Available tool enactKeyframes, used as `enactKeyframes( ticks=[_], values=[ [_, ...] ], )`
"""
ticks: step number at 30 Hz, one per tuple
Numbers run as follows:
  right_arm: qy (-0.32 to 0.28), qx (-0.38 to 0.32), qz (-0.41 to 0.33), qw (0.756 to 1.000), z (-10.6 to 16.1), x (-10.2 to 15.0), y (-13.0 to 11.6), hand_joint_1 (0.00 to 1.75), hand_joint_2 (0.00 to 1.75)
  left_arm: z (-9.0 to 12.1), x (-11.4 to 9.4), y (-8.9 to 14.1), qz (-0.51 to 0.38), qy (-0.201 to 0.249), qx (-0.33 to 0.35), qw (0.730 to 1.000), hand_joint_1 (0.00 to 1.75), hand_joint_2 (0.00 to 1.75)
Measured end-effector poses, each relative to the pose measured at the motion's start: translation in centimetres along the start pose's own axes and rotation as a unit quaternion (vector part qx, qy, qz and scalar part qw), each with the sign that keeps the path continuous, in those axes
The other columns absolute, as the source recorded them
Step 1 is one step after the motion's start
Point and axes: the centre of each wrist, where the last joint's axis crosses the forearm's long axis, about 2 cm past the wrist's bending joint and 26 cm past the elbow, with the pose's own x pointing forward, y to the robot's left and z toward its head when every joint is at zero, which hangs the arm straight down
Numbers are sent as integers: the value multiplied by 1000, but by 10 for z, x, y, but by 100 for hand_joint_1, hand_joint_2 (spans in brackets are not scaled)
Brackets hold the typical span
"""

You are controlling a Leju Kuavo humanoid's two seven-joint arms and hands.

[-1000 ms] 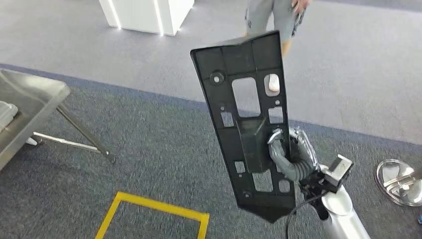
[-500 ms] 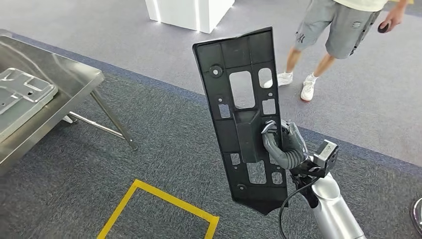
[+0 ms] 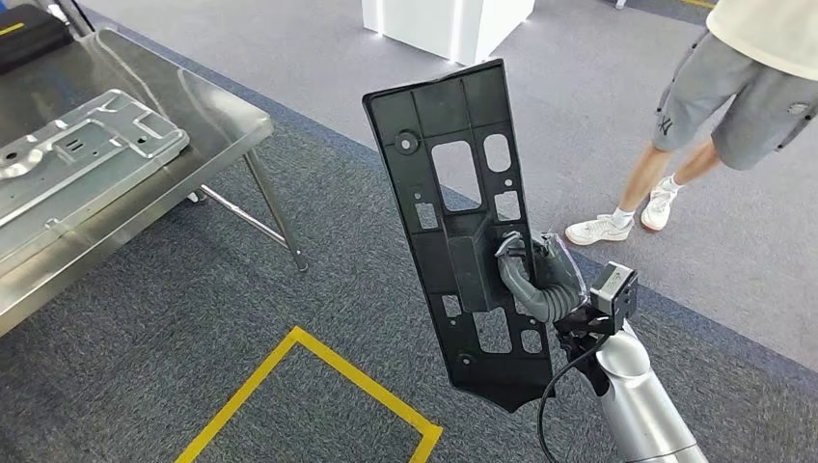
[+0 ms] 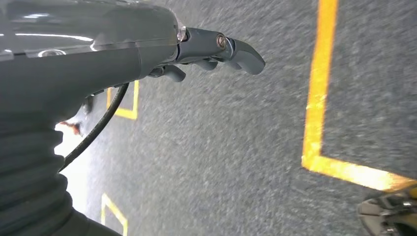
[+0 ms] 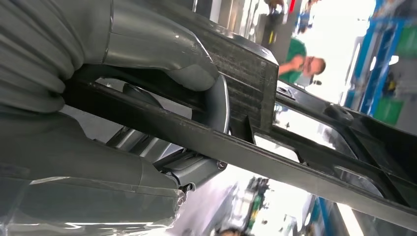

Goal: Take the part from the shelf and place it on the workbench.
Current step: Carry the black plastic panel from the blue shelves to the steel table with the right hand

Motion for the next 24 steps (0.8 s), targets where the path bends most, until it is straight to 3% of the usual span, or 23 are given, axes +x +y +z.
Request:
enactKeyframes(
  ticks=[4, 11, 16, 21, 24],
  values=[
    [2, -3, -2, 1000, 0, -2, 1, 175, 175, 0, 3, 0, 3, 3, -2, 1000, 0, 175],
    [9, -17, -2, 1000, 3, -4, -1, 175, 175, 1, -2, -4, 18, 52, -29, 998, 0, 175],
    [11, -21, 6, 1000, 8, -4, -1, 175, 175, 3, -2, -11, 22, 16, -24, 999, 0, 175],
    [-7, -37, 34, 999, 24, 0, 6, 175, 175, 3, 1, -9, 15, -56, 16, 998, 0, 175],
    [-11, -35, 44, 998, 25, 6, 10, 175, 175, 2, 3, -5, 12, -65, 26, 997, 0, 175]
  ],
)
